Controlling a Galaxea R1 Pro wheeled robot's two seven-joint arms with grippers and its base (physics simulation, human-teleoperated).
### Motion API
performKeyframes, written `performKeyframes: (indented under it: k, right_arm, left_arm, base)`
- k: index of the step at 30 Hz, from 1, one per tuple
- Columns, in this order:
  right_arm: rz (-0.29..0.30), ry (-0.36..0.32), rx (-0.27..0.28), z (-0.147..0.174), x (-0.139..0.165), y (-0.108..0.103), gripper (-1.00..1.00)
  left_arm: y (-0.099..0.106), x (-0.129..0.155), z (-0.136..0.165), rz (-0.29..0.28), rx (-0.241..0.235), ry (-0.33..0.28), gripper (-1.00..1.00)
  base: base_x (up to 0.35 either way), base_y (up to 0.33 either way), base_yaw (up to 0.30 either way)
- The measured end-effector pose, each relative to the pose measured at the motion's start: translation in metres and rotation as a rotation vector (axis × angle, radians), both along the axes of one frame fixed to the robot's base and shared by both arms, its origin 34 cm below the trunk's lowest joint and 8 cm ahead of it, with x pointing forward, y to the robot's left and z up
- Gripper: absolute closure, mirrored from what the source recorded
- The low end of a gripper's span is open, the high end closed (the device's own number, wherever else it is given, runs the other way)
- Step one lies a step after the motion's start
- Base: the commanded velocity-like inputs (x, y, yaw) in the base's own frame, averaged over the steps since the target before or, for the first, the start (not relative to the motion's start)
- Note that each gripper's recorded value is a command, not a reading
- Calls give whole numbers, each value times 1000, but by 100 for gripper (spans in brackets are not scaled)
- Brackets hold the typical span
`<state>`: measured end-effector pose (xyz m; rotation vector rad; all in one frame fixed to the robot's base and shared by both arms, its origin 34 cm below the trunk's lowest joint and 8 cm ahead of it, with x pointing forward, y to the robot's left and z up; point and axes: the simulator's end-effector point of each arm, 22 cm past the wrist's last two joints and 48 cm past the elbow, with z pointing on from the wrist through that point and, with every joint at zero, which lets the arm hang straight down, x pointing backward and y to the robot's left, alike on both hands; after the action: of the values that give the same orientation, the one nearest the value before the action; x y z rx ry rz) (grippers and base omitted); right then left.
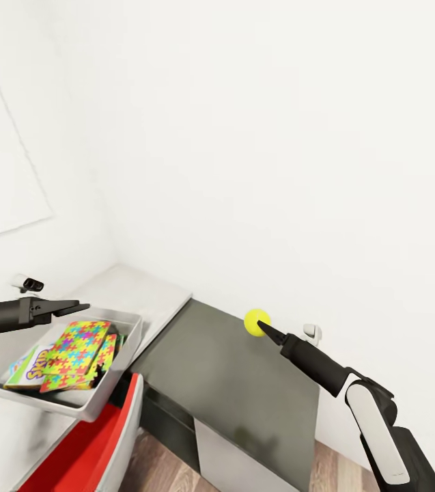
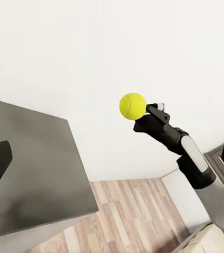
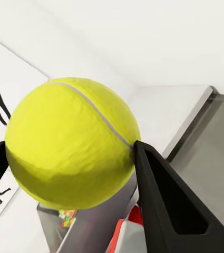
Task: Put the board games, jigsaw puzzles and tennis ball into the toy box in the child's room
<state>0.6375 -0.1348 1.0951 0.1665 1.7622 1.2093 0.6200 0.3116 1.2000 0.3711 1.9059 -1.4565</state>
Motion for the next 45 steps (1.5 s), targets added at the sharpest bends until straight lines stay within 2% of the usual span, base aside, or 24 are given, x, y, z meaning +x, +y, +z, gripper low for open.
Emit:
performKeyframes:
  k: [13,45]
  right_arm:
    - [0,-21,1,11,-2,0,100]
    - [-1,-21,1,11,-2,-1,100]
  left_arm:
    - [-1,-5,10,-2,0,-22,-100]
    - [-2,-5,11,-4,-2,-22,-100]
  base:
    - [-12,0,81]
    - [-1,0,2]
